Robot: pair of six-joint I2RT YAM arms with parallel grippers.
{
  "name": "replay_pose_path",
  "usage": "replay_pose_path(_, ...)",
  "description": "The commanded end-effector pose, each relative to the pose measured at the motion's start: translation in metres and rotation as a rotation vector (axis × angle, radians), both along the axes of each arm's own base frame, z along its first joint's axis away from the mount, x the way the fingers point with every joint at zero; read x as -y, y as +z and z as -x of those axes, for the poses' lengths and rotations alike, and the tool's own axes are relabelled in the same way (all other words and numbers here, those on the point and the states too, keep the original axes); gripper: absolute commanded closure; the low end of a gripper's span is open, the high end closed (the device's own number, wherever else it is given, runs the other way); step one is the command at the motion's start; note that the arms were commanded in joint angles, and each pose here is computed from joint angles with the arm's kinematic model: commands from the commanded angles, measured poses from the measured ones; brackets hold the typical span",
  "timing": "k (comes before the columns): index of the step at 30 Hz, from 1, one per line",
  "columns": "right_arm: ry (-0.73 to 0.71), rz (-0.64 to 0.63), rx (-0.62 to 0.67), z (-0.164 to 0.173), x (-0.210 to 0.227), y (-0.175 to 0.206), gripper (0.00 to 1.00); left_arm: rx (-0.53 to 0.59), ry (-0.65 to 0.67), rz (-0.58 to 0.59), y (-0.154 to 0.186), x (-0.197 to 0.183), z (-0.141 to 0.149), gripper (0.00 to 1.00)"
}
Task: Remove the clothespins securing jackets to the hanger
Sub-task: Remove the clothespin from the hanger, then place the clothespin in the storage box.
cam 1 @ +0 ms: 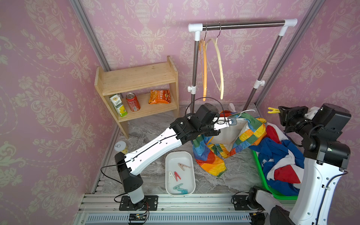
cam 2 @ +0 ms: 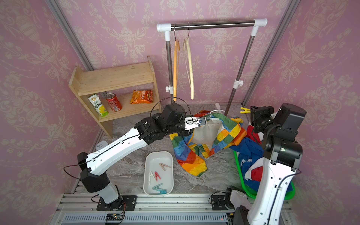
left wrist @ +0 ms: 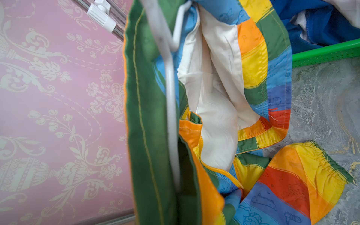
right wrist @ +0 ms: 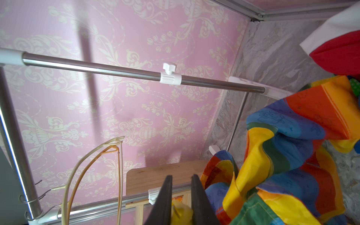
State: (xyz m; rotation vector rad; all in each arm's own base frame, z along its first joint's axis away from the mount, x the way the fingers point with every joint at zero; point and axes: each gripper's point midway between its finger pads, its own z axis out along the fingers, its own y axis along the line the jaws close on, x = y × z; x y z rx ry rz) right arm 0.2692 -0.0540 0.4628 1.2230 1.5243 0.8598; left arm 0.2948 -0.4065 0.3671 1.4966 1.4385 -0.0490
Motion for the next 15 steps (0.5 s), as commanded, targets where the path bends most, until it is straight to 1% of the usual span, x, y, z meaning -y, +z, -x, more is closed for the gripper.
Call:
replay_pose_path(1,0.001,0.112,0.049,0.012,-0.001,0.019,1.0,0.036,0.053,0.057,0.026,0.005,-0.01,1.0)
replay_pose_path(4,0.108,0.209,0.111,0.024,-0.022,0.033,1.0,0.042,0.081,0.099,0.033,0.011,-0.019,1.0)
replay_pose_path(7,0.235,0.271,0.161,0.04,-0.049,0.031,1.0,0.029,0.088,0.168,0.05,0.017,-0.022,1.0)
replay_pose_path(12,0.446,0.328,0.185,0.073,-0.093,0.005,1.0,-0.007,0.131,0.255,0.068,0.023,-0.038,1.0)
replay_pose_path(15,0.525,0.316,0.178,0.092,-0.111,-0.022,1.0,-0.022,0.134,0.326,0.082,0.029,-0.04,1.0)
